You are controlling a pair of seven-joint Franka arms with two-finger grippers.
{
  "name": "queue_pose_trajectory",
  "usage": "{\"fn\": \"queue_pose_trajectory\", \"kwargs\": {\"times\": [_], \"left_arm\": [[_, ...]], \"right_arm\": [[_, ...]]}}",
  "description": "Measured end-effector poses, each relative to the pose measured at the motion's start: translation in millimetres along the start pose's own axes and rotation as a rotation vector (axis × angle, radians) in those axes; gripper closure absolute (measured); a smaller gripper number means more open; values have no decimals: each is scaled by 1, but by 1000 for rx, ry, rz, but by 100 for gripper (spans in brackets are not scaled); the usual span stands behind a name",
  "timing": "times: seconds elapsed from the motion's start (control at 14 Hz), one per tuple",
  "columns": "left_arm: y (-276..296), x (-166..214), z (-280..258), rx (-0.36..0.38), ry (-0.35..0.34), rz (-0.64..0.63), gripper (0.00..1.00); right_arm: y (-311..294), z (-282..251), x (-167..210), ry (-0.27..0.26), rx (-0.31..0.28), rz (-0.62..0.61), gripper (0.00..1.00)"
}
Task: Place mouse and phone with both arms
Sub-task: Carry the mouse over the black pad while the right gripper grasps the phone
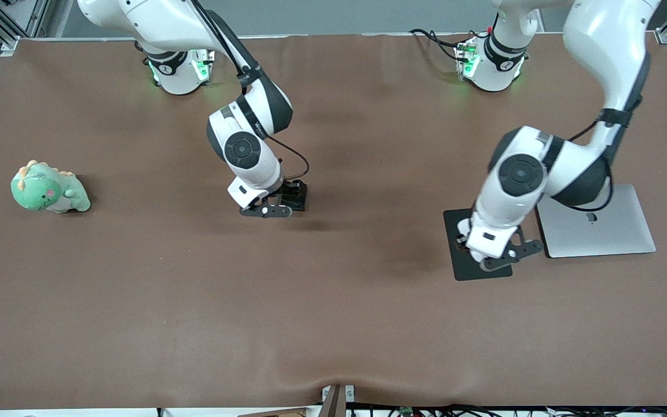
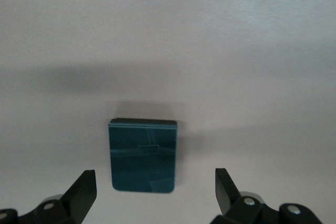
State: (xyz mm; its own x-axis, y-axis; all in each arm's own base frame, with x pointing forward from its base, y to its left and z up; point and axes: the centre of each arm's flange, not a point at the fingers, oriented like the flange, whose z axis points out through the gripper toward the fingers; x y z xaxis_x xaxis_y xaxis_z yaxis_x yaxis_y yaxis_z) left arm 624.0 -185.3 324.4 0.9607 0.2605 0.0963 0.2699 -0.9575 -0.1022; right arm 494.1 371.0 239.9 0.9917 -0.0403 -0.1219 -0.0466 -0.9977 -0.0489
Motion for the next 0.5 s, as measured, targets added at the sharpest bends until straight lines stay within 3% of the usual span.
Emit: {"fn": "queue_pose_trajectory", "kwargs": {"times": [0.29, 0.5], "left_arm": [[-59, 27, 24, -51, -81, 133, 40], [-59, 23, 45, -68, -122, 215, 40]], "right_arm": [[-1, 26, -4, 23, 3, -7, 0], [-6, 42, -9, 31, 2, -19, 0]]}}
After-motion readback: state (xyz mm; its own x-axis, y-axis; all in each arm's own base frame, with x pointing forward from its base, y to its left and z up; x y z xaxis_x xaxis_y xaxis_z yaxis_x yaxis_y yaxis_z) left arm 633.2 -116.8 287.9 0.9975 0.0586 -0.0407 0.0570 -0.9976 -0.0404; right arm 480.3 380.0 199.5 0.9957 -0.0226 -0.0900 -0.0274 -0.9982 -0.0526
